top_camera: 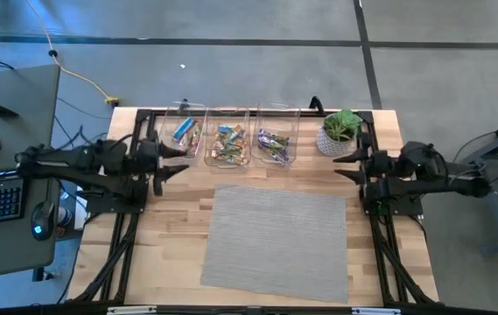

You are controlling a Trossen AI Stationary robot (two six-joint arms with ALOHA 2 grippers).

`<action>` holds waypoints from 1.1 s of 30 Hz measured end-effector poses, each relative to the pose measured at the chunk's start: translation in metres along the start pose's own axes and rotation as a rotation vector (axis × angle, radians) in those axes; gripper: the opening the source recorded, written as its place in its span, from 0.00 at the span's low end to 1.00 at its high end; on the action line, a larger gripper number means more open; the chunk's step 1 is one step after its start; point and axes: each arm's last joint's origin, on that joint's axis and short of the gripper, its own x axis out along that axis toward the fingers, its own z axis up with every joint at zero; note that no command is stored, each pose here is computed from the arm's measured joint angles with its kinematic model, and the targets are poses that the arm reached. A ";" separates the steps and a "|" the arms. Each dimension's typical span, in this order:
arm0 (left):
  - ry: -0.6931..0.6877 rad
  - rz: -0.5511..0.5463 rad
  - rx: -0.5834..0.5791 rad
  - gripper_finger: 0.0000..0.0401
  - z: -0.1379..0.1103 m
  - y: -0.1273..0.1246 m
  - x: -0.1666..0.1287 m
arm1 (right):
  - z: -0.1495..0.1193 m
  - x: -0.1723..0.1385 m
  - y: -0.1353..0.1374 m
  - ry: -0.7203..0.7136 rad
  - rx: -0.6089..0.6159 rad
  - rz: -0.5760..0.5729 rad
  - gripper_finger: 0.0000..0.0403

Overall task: Pick and place Granola Bars by type
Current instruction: Return to Home Position

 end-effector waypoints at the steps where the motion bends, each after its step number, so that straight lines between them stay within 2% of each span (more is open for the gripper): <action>1: -0.040 -0.004 -0.008 0.45 -0.010 0.001 -0.001 | -0.004 -0.003 0.000 -0.011 0.003 -0.002 0.28; 6: -0.154 -0.046 -0.003 0.45 -0.048 0.008 -0.011 | -0.029 -0.010 0.004 -0.034 0.057 0.018 0.28; 15: -0.233 -0.070 0.024 0.45 -0.085 0.015 -0.024 | -0.060 -0.008 0.007 -0.043 0.064 0.029 0.28; 20: -0.196 -0.090 0.038 0.45 -0.104 0.012 -0.011 | -0.075 -0.003 0.009 -0.034 0.082 0.030 0.28; 28: -0.267 -0.144 0.090 0.45 -0.133 0.008 0.004 | -0.095 0.005 0.011 -0.057 0.104 0.028 0.28; 33: -0.234 -0.146 0.089 0.45 -0.139 0.008 0.006 | -0.106 0.008 0.013 -0.051 0.107 0.039 0.28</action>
